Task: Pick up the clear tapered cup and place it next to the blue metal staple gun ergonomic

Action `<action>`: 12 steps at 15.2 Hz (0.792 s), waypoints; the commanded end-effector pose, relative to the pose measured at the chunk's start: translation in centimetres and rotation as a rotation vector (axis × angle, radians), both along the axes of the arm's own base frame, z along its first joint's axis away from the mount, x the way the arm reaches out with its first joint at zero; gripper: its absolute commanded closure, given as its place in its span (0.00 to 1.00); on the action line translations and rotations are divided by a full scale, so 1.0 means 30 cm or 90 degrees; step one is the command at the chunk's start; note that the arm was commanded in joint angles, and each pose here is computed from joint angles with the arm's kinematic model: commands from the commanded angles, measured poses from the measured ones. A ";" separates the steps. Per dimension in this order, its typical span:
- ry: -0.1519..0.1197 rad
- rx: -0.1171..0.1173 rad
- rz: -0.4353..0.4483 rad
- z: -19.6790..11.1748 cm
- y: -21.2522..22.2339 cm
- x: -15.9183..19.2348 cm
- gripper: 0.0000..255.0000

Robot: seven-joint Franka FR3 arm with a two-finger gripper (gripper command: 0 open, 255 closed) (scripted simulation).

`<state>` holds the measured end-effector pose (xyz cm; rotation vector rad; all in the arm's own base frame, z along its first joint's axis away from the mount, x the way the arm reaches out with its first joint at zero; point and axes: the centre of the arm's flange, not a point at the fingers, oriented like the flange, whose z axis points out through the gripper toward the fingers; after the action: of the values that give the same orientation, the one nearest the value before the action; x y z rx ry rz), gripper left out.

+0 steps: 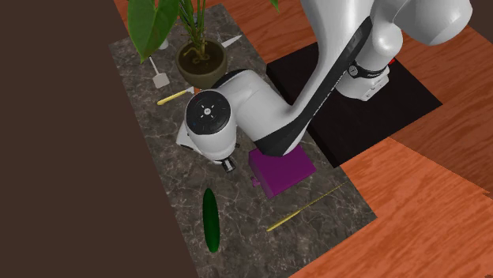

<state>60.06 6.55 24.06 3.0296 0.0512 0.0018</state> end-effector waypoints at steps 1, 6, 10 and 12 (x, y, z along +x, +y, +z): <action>0.000 0.000 0.000 -0.001 0.000 0.000 1.00; 0.000 0.000 0.000 0.087 0.000 0.000 1.00; 0.000 0.000 0.000 0.158 0.000 0.000 1.00; 0.000 0.000 0.000 0.193 0.000 0.000 1.00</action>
<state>60.00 6.58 29.26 3.0295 0.0512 0.0012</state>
